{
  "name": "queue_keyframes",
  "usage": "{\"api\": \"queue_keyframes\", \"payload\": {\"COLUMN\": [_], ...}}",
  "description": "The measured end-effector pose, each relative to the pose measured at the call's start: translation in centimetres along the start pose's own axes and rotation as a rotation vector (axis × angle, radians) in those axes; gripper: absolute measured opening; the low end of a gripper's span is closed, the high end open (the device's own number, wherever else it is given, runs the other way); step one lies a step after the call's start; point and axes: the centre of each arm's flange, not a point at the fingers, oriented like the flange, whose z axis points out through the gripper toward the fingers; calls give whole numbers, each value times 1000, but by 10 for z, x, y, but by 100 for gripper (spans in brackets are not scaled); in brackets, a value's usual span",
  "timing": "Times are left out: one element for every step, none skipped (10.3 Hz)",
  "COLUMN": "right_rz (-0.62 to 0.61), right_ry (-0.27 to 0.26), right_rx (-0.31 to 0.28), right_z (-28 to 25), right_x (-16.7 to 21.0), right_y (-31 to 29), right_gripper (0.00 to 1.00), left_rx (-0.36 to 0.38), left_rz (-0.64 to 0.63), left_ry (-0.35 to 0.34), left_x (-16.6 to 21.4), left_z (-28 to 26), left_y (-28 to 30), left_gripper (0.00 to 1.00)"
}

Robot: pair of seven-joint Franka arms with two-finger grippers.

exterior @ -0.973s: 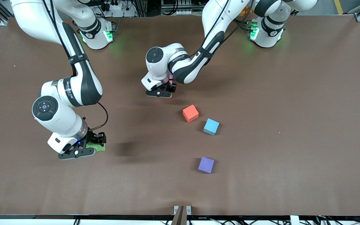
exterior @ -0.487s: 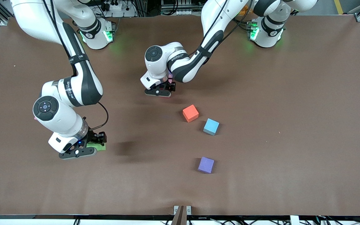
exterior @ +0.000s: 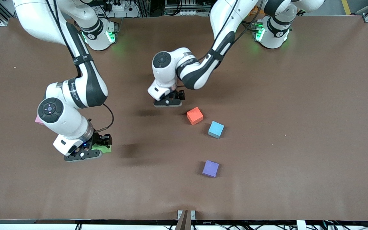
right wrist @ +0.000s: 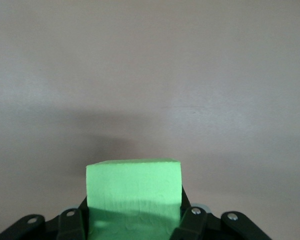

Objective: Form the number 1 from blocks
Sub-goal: 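Carry green with the right gripper while the left gripper sets red beside pink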

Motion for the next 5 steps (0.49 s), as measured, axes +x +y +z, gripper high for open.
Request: {"api": "queue_keyframes", "payload": {"right_rz": [29, 61, 86, 102, 115], "right_ry": [-9, -20, -35, -51, -60], "right_rx": [9, 19, 29, 39, 52], "right_z": [3, 7, 12, 18, 28], "right_x": [-5, -12, -22, -34, -49], "right_y": [-18, -44, -75, -104, -131], "right_gripper": [62, 62, 62, 62, 62], "left_rx": [14, 28, 41, 51, 60], "left_rz": [-64, -119, -169, -202, -221], "left_ry": [25, 46, 64, 72, 70], "left_x": [21, 39, 55, 66, 74], "left_z": [0, 1, 1, 3, 5], "left_y": [-12, -24, -35, -44, -52], "left_gripper": [100, 100, 100, 100, 100]}}
